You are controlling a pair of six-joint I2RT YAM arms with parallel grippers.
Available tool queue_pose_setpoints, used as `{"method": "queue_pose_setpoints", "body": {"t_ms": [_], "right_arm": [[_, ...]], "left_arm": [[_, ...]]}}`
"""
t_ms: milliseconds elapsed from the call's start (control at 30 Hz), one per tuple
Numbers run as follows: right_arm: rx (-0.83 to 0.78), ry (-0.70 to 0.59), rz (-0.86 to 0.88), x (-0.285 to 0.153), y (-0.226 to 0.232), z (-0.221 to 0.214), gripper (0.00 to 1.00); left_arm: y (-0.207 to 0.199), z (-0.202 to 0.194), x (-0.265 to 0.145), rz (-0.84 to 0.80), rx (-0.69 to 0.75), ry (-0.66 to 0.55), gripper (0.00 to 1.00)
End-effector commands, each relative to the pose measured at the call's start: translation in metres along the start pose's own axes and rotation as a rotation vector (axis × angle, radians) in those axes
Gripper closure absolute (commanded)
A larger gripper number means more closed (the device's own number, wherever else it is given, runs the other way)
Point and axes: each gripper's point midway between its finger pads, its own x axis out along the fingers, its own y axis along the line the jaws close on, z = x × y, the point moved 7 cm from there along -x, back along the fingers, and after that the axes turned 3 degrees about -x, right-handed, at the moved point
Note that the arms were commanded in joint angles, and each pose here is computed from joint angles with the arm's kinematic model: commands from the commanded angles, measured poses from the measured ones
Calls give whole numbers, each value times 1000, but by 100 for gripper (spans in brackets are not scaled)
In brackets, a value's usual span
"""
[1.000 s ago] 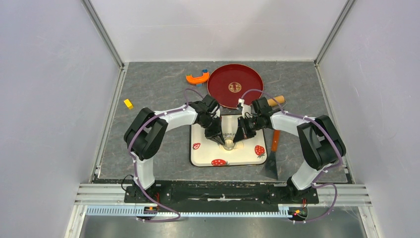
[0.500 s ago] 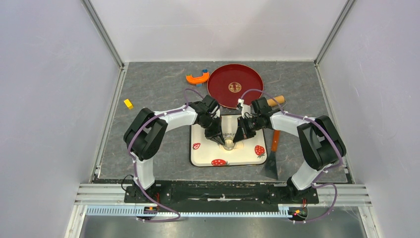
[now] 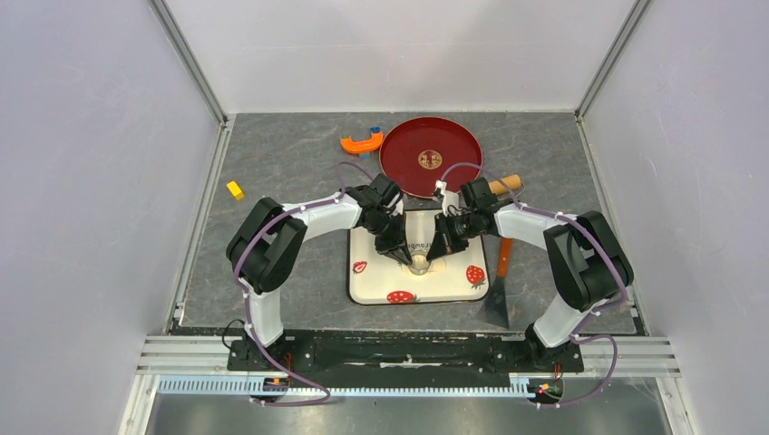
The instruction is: Roll out the dumpling wrappers from the dough
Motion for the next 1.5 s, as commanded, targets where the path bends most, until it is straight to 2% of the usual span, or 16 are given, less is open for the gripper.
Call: {"method": "queue_pose_setpoints", "body": {"t_ms": [0, 1267, 1467], "right_arm": [[44, 411, -338, 11, -52, -100, 100], [-4, 532, -365, 22, -53, -111, 100], [-25, 570, -419, 23, -54, -117, 100]], "left_arm": [[64, -31, 48, 330, -23, 63, 98], [65, -31, 53, 350, -8, 77, 98], [65, -31, 55, 349, -7, 84, 98]]}}
